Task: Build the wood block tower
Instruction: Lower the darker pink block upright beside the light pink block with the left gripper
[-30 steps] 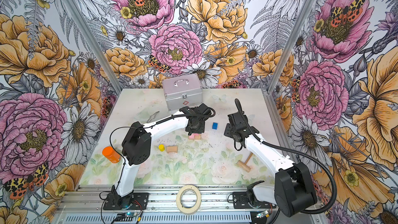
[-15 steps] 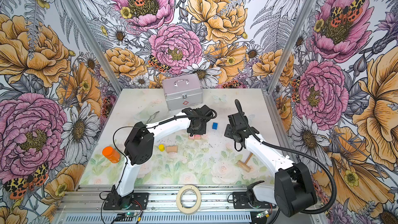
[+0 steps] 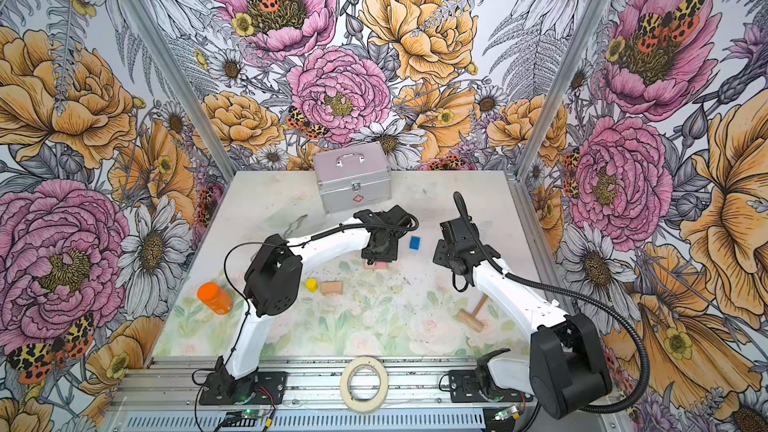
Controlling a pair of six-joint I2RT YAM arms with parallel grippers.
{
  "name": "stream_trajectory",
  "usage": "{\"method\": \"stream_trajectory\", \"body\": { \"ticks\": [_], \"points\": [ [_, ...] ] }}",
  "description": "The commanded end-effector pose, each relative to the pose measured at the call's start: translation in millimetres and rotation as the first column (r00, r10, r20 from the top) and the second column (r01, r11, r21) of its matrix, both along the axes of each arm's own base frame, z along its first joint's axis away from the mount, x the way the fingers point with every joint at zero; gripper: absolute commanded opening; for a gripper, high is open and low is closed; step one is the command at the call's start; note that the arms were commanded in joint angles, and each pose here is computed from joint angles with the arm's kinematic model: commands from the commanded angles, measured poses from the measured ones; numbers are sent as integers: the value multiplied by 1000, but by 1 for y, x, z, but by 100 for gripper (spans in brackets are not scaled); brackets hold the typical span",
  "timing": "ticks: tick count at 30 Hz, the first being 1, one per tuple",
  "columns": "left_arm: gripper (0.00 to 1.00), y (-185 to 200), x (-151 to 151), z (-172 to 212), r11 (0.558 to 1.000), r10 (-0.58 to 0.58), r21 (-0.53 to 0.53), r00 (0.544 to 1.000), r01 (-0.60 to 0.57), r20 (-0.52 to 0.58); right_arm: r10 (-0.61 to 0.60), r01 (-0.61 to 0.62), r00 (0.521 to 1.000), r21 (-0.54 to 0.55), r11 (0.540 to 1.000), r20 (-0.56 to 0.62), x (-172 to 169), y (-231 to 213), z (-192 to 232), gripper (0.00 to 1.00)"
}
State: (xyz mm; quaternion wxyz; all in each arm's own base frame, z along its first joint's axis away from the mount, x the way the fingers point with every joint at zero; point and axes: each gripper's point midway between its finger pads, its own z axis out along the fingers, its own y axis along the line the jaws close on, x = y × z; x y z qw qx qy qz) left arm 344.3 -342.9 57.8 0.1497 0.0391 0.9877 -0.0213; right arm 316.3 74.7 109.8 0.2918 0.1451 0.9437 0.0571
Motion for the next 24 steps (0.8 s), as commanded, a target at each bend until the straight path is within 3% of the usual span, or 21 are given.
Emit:
{"method": "stream_trajectory", "body": {
  "ticks": [1,24],
  "points": [
    [8,-3,2,6,1000,23,-5,1000,-23,16,-22,22,999,6,1000,27,1,-3,4,60],
    [17,-2,4,5,1000,30,-2,999,-30,13,-19,19,1000,8,1000,22,2,-3,2,60]
  ]
}}
